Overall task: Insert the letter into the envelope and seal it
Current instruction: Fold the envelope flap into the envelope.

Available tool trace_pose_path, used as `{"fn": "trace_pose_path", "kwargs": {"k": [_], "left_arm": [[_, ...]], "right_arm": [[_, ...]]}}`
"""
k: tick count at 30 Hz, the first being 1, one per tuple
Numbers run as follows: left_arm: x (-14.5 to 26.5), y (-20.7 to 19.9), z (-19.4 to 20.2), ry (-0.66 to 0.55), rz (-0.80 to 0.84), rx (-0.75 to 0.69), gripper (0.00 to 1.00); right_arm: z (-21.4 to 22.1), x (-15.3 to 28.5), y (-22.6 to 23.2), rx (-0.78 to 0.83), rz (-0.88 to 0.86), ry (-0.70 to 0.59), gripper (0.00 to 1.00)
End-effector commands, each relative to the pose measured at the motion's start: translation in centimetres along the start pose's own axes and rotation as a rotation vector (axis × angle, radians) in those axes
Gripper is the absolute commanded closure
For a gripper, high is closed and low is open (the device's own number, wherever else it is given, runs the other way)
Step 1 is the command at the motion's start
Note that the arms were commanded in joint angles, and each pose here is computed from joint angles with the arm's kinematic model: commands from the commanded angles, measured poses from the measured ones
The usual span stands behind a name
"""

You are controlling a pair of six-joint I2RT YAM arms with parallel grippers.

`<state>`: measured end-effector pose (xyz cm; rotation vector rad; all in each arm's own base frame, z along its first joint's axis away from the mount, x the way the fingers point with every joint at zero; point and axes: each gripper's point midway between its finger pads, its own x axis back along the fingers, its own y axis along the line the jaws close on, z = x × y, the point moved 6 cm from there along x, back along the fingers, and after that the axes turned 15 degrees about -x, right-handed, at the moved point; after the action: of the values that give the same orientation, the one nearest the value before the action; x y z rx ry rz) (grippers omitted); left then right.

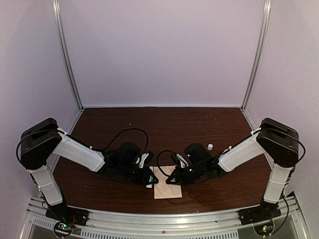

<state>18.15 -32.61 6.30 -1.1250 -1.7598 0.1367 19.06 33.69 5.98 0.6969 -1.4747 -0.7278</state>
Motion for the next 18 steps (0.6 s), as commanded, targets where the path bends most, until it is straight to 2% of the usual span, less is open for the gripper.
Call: {"fn": "trace_pose_path", "kwargs": {"k": [1, 18], "left_arm": [[-0.5, 0.0, -0.1, 0.001, 0.005, -0.005, 1.00], [-0.5, 0.2, 0.1, 0.008, -0.003, -0.003, 1.00]], "right_arm": [[0.0, -0.8, -0.7, -0.022, 0.018, 0.003, 1.00], [-0.5, -1.0, -2.4, -0.095, 0.080, -0.060, 1.00]]}}
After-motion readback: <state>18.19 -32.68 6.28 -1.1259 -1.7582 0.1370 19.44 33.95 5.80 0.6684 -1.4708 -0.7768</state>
